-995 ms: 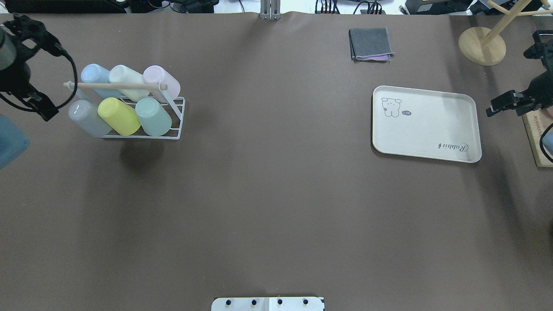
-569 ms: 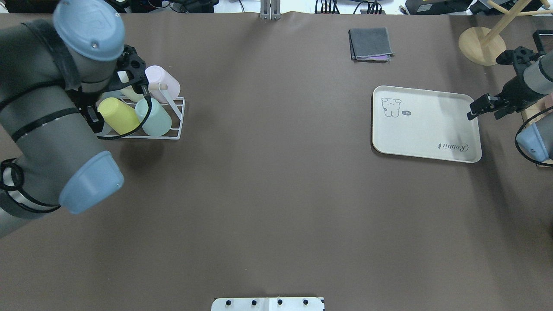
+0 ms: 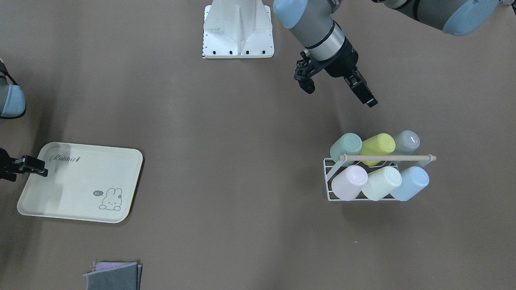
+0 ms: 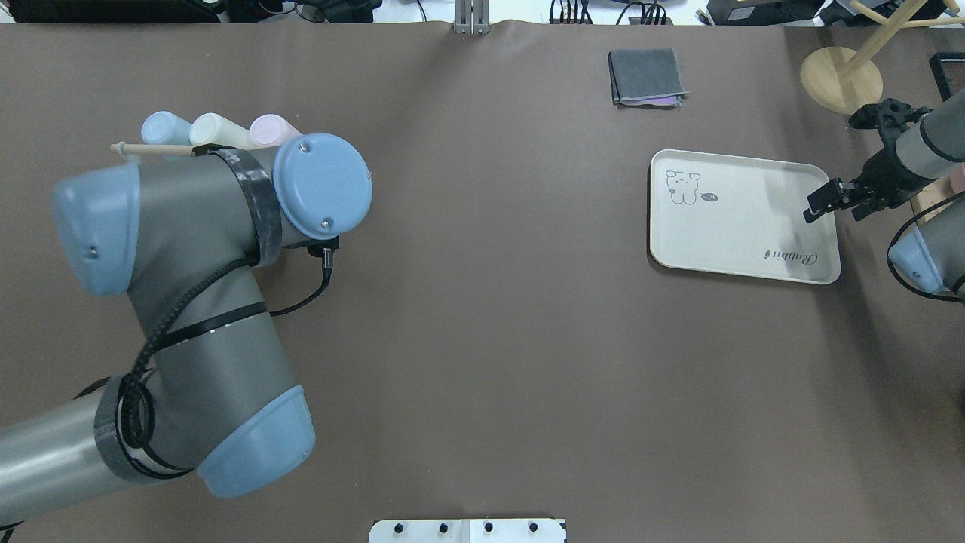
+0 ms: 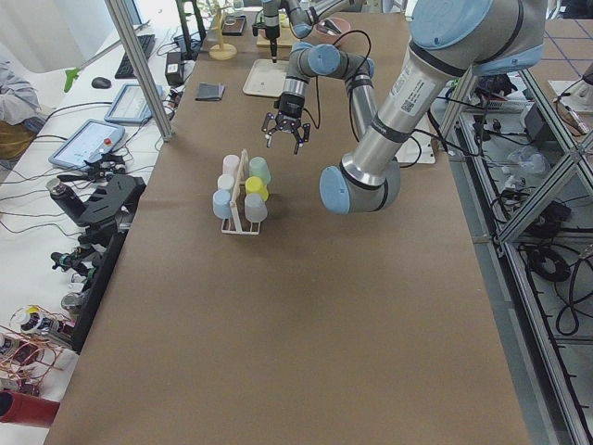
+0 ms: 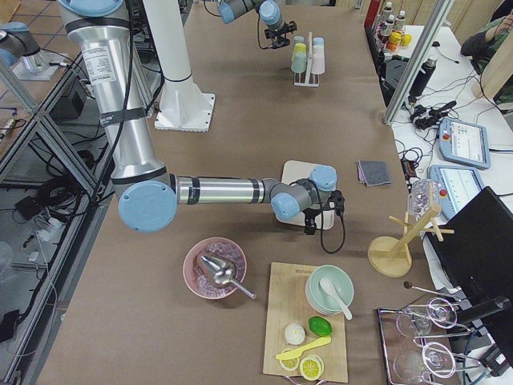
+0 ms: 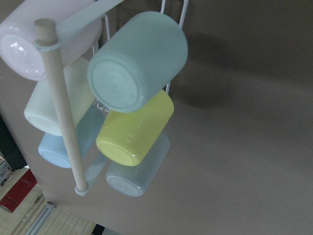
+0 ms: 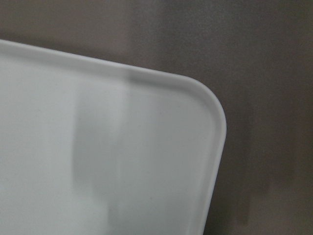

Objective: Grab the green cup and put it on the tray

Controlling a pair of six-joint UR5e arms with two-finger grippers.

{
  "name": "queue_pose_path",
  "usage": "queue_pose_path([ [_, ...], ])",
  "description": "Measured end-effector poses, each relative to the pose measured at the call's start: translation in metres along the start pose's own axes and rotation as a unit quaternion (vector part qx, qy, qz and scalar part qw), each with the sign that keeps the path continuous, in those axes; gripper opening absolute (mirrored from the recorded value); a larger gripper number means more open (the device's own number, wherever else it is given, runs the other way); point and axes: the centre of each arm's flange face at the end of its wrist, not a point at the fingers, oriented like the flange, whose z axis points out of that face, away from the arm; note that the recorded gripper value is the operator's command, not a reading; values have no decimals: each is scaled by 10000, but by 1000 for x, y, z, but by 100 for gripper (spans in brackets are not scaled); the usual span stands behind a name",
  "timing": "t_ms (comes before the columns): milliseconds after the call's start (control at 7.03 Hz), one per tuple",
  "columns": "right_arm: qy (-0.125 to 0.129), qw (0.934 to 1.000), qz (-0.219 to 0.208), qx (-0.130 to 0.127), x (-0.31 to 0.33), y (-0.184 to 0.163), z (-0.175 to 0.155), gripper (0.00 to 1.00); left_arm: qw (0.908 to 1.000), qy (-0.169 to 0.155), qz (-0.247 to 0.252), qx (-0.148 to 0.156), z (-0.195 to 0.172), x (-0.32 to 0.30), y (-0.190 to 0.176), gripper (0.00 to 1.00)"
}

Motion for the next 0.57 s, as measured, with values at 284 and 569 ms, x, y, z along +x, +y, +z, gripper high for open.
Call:
queue_pose_path([
  [284,5,10000,18,-33,2,1,3,65,9888,-752,1188,-498,-6,18,-45,98],
  [569,-3,10000,26,-46,2,1,4,63,9746,-1077,1731,-931,-2,29,-81,98],
])
